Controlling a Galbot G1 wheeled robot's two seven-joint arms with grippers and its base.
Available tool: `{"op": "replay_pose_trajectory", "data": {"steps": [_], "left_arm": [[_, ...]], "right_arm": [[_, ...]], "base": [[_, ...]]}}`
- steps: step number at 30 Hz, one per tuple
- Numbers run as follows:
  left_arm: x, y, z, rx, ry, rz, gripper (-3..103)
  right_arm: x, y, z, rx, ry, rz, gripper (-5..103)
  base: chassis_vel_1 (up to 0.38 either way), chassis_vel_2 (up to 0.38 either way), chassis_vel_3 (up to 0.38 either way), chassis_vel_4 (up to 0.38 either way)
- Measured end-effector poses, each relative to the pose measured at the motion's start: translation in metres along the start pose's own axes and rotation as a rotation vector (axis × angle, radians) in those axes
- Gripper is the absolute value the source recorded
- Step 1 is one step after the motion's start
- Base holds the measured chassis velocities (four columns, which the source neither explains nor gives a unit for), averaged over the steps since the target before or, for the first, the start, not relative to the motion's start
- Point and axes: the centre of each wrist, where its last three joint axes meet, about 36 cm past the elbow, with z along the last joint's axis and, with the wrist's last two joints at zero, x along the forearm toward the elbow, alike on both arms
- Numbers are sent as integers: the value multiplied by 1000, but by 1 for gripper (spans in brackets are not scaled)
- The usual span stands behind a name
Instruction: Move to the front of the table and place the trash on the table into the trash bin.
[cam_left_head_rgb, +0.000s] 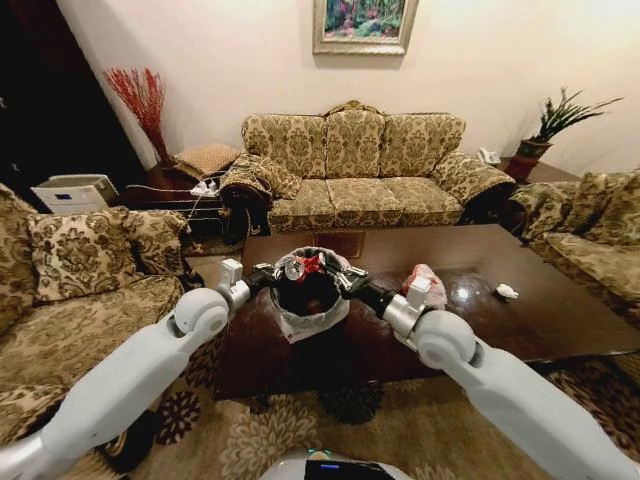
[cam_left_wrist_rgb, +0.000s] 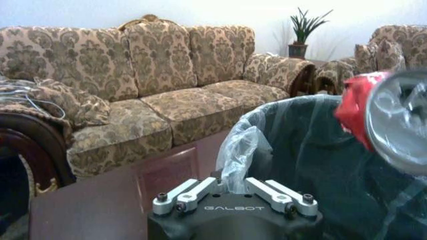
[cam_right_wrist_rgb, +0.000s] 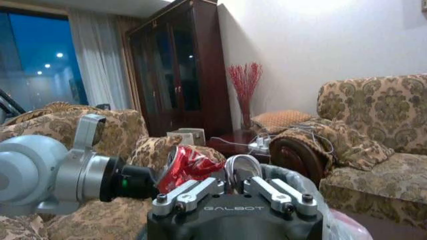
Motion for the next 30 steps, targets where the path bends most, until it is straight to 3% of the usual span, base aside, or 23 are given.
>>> {"op": "replay_pose_trajectory", "data": {"steps": [5,7,11,12,14,16,18,19,21,22,23,25,27,30], "left_arm": [[-2,0,0,3,-5,0,3],[-3,0,0,4,-5,1,3],[-4,1,4,0,-2,-10,3],[-4,1,4,0,-2,-10,3],[-4,6,6,-8,-7,-35,3],[-3,8,7,-14,-13,-48,3],[0,12,7,-21,-25,-74,3],[0,12,7,-21,-25,-74,3],[4,10,8,-15,-32,-100,3],[4,10,8,-15,-32,-100,3],[5,9,8,-12,-36,-108,3],[9,5,11,-4,-37,-113,3],[10,4,12,-2,-35,-113,3],[16,-2,18,12,-36,-122,3]], "right_arm": [[4,2,2,-1,9,1,29],[5,1,2,1,10,3,29],[9,4,-5,13,-13,13,51],[9,4,-5,13,-13,13,51],[17,9,-17,33,-55,45,62],[21,9,-21,47,-66,66,62],[29,7,-24,103,-74,157,73],[29,7,-24,103,-74,157,73],[34,-1,-18,141,-56,331,84],[34,-1,-18,141,-56,331,84],[35,-6,-14,146,-41,397,90],[39,-33,3,189,-5,585,98],[42,-40,8,196,6,615,100],[60,-74,27,228,60,723,100]], "base": [[0,0,0,0],[0,0,0,0],[0,0,0,0],[0,0,0,0],[0,0,0,0],[0,0,0,0],[0,0,0,0],[0,0,0,0],[0,0,0,0],[0,0,0,0],[0,0,0,0],[0,0,0,0],[0,0,0,0],[0,0,0,0]]}}
